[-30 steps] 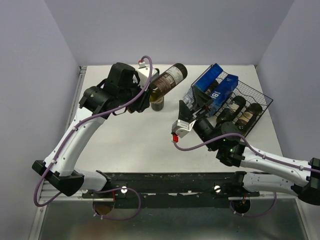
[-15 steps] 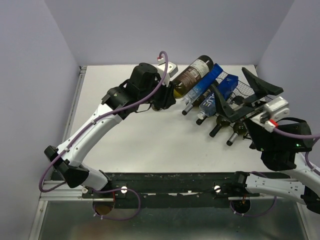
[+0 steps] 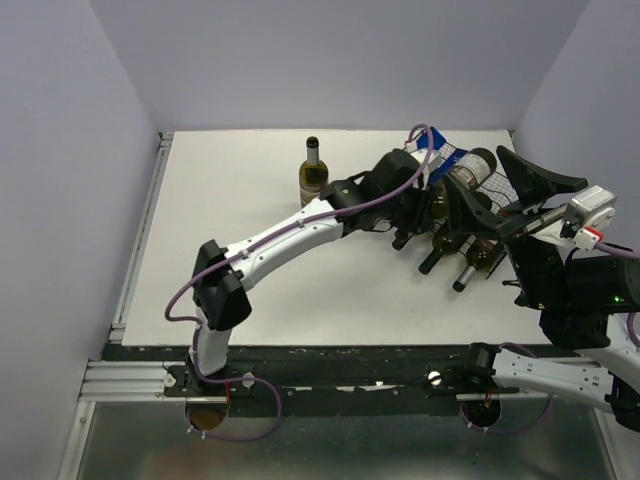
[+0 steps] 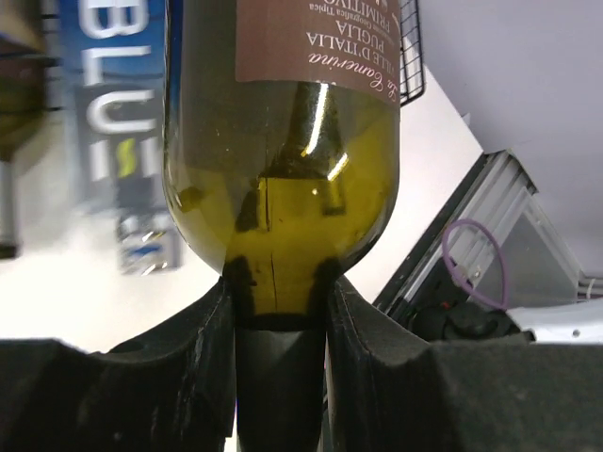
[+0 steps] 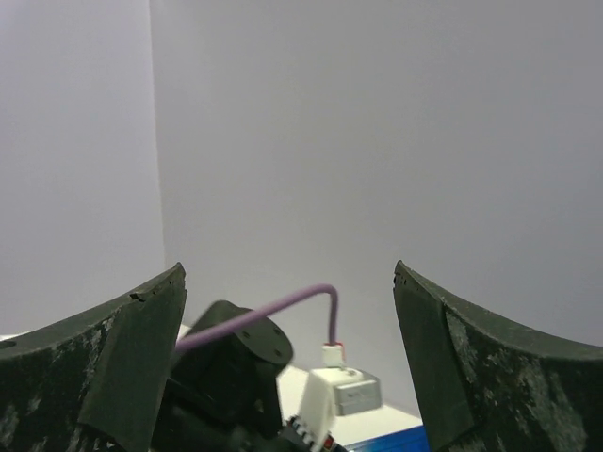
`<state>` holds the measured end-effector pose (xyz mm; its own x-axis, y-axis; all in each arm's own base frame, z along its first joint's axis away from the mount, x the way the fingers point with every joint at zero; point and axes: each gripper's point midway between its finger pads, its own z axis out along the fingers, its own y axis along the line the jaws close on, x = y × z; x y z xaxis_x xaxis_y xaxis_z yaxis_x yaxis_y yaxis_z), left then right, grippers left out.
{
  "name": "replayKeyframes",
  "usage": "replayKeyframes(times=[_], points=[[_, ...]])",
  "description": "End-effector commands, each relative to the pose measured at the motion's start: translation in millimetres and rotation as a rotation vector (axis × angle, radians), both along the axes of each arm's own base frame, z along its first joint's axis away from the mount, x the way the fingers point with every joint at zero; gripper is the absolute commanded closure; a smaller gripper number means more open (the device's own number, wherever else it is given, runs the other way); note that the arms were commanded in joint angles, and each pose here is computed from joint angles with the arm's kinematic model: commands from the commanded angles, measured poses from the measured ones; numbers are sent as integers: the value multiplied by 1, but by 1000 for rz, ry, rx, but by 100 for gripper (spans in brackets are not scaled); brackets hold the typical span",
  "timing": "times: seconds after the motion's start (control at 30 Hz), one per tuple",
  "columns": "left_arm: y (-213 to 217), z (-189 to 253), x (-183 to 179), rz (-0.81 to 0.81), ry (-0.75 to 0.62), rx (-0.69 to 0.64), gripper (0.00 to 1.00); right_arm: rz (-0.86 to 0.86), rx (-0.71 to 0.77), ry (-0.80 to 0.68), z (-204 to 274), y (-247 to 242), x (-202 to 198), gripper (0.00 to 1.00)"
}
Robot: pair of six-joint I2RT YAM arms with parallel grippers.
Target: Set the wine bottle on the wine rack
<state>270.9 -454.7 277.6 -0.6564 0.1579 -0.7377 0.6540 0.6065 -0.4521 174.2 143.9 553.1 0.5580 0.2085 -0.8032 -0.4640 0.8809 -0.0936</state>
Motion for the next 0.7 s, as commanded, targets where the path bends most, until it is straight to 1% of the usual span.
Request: replayKeyframes(times=[0.0, 0.1, 0.33, 0.43, 0.67], points=[[-62, 57, 5, 12, -108, -193, 100, -12, 32, 92, -9, -7, 5, 4], [-79, 46, 11, 60, -112, -188, 100, -11, 35, 117, -11, -7, 6, 4], [-103, 15, 21, 139, 7, -222, 100, -14, 67, 165, -15, -13, 7, 7], [-112, 5, 25, 148, 19, -236, 100, -12, 77, 180, -19, -14, 7, 8], [-132, -8, 40, 175, -5, -260, 100, -13, 81, 213, -25, -16, 8, 9]])
